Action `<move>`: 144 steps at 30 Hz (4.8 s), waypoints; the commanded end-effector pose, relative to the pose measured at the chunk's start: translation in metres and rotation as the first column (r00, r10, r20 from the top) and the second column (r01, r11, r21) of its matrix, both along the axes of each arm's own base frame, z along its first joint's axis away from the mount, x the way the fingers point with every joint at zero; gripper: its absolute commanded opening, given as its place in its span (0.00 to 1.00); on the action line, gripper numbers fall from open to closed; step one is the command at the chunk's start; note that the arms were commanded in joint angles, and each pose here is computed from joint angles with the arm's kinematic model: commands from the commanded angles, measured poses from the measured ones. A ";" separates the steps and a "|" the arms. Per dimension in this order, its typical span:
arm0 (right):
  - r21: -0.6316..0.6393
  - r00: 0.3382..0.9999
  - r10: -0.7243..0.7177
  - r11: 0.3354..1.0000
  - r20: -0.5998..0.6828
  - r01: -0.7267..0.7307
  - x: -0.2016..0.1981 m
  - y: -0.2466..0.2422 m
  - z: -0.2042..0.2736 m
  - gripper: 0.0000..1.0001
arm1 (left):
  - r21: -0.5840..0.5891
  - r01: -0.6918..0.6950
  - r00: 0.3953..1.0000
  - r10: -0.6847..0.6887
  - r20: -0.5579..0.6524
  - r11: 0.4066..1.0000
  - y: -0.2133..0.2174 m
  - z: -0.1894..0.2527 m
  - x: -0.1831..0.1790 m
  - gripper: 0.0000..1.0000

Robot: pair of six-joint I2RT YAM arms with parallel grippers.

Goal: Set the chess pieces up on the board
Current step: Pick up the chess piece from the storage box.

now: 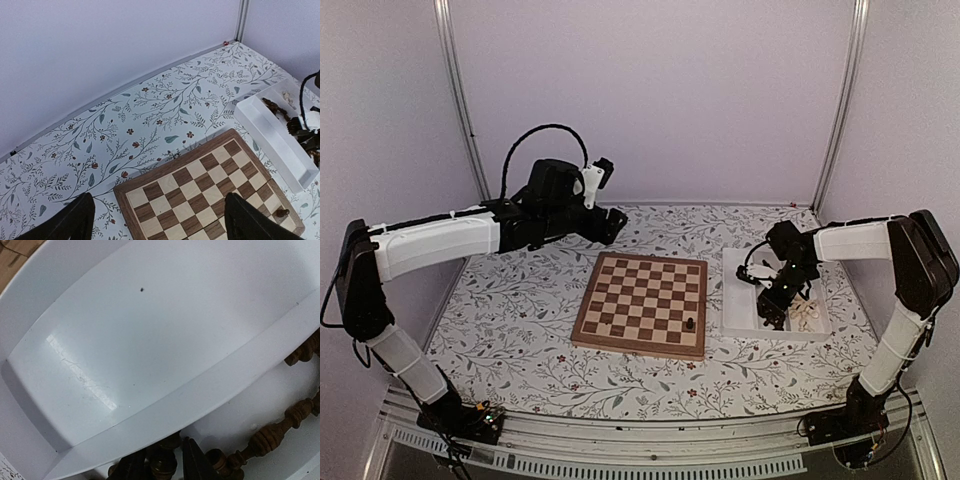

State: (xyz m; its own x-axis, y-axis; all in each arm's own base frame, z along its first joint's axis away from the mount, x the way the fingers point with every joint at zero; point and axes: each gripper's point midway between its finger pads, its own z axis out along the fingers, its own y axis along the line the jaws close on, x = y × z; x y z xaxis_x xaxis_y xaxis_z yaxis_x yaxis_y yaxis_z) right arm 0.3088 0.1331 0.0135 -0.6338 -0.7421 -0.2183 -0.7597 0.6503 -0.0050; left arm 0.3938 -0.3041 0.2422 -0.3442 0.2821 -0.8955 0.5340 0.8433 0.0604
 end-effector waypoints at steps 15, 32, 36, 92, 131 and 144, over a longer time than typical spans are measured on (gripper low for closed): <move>0.144 0.992 0.045 0.988 0.115 -0.062 -0.009 0.009 0.059 0.09 | -0.097 0.211 0.975 -0.216 -0.046 0.973 -0.055 -0.003 -0.030 0.84; 0.394 0.915 0.205 0.854 0.347 -0.340 -0.023 0.064 0.141 0.09 | -0.556 0.424 0.754 -0.619 -0.221 0.715 -0.197 -0.026 -0.085 0.63; 0.393 0.916 0.215 0.852 0.339 -0.346 -0.025 0.065 0.133 0.09 | -0.581 0.422 0.731 -0.640 -0.236 0.696 -0.226 -0.037 -0.087 0.61; 0.177 0.940 -0.021 0.983 0.342 -0.042 -0.012 -0.030 0.075 0.25 | -0.748 0.371 0.571 -0.771 -0.284 0.550 -0.344 -0.094 -0.096 0.00; 0.460 0.915 0.046 0.854 0.400 -0.244 -0.014 0.024 0.141 0.58 | -0.706 0.368 0.634 -0.719 -0.284 0.605 -0.296 -0.060 -0.069 0.00; 0.449 0.904 0.088 0.845 0.417 -0.290 -0.019 0.034 0.141 0.35 | -0.712 0.381 0.593 -0.747 -0.302 0.590 -0.307 -0.068 -0.082 0.00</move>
